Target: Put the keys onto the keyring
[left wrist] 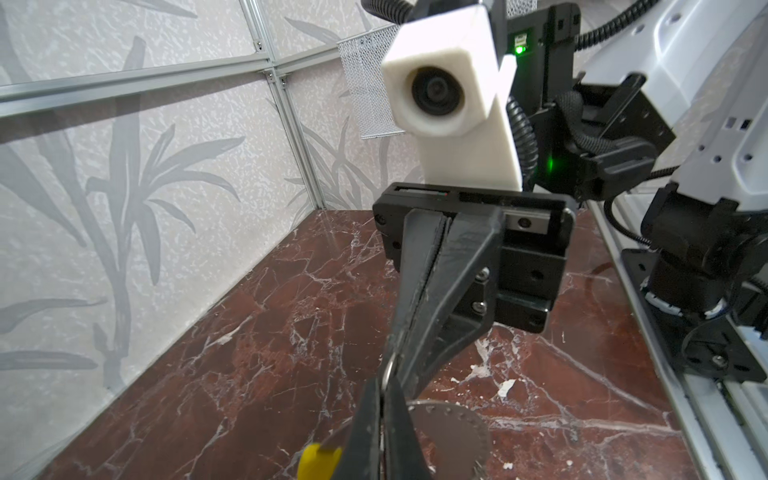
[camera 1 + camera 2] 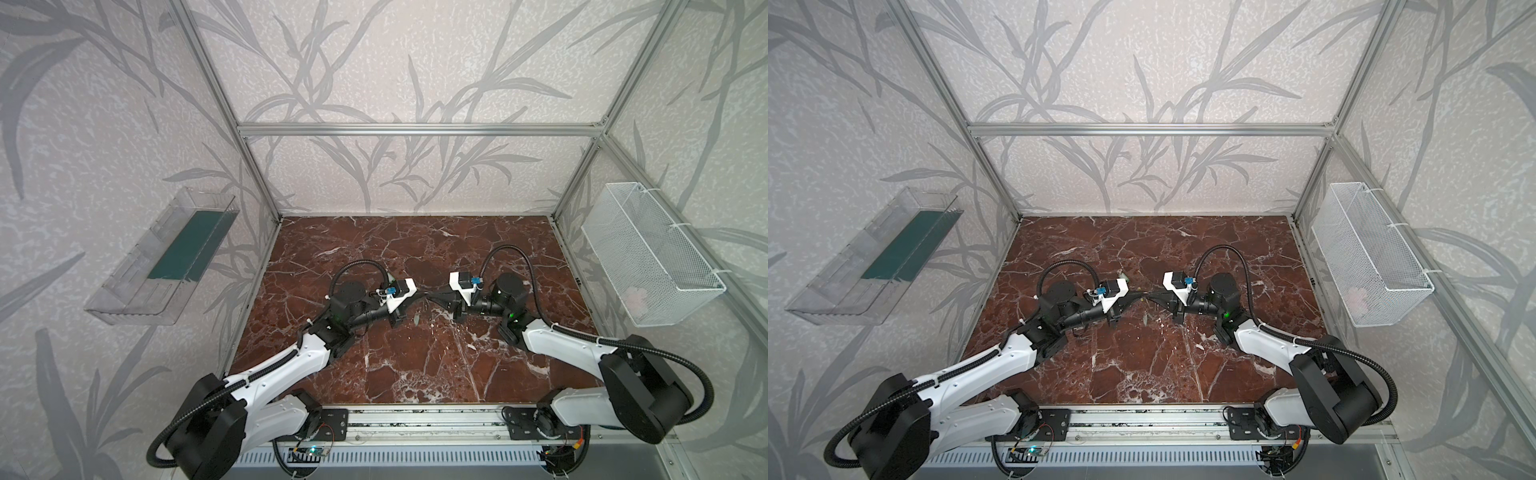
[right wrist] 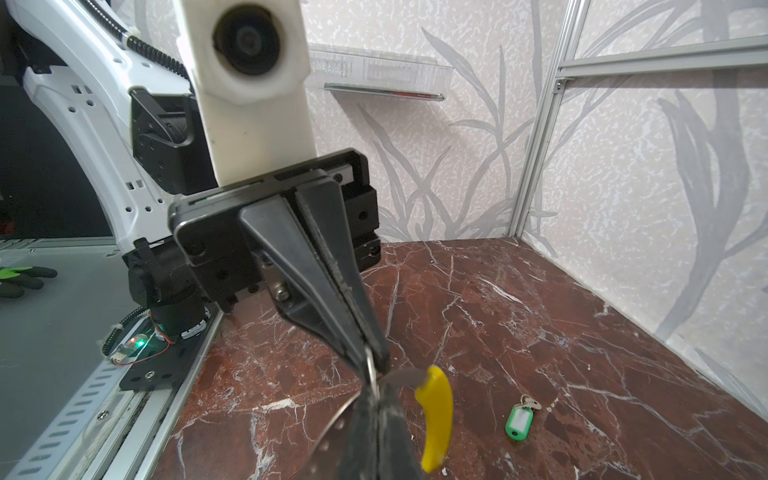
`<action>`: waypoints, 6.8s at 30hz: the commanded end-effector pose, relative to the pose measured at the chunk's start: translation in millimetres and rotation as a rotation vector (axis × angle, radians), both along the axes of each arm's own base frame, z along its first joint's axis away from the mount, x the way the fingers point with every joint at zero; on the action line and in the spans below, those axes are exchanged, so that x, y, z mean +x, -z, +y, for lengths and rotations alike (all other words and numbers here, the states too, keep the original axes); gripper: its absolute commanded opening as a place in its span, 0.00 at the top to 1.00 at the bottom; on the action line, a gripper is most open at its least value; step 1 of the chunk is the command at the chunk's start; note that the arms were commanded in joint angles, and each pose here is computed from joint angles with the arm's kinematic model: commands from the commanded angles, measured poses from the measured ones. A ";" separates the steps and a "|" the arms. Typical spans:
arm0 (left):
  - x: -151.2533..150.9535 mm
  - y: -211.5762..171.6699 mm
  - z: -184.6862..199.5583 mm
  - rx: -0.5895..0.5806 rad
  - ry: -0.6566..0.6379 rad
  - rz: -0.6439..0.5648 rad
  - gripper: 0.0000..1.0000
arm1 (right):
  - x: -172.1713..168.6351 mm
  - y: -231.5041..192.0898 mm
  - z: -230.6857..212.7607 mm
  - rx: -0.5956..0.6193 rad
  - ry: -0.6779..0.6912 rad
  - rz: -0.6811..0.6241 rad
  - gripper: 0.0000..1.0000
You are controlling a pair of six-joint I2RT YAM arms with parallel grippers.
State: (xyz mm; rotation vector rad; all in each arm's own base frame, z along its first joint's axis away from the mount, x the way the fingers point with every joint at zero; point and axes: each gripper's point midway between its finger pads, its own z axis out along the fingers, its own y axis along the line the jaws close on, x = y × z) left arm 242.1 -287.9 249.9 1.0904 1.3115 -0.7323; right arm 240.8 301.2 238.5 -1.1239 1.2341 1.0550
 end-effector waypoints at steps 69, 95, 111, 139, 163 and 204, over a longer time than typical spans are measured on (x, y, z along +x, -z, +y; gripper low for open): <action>-16.2 -38.0 5.3 -0.005 0.036 -0.110 0.79 | -19.0 -61.7 -8.2 0.085 0.077 -0.371 1.00; -21.9 -59.0 -8.0 -0.050 0.115 -0.128 0.85 | -27.6 -58.2 -2.1 0.086 -0.009 -0.295 1.00; -28.9 -62.2 -12.3 -0.025 0.149 -0.125 1.00 | -19.2 -51.3 -0.6 0.069 0.015 -0.261 0.83; -13.0 -39.1 -10.8 0.375 0.021 -0.154 1.00 | -17.0 -39.8 -18.9 -0.132 0.108 -0.376 0.90; -13.0 -39.1 -4.7 0.116 -0.001 -0.064 0.78 | -20.5 -52.4 -13.5 0.001 0.068 -0.324 1.00; -14.8 -24.4 -4.4 0.145 0.022 -0.040 0.86 | -21.7 -57.9 -9.1 0.037 0.033 -0.314 1.00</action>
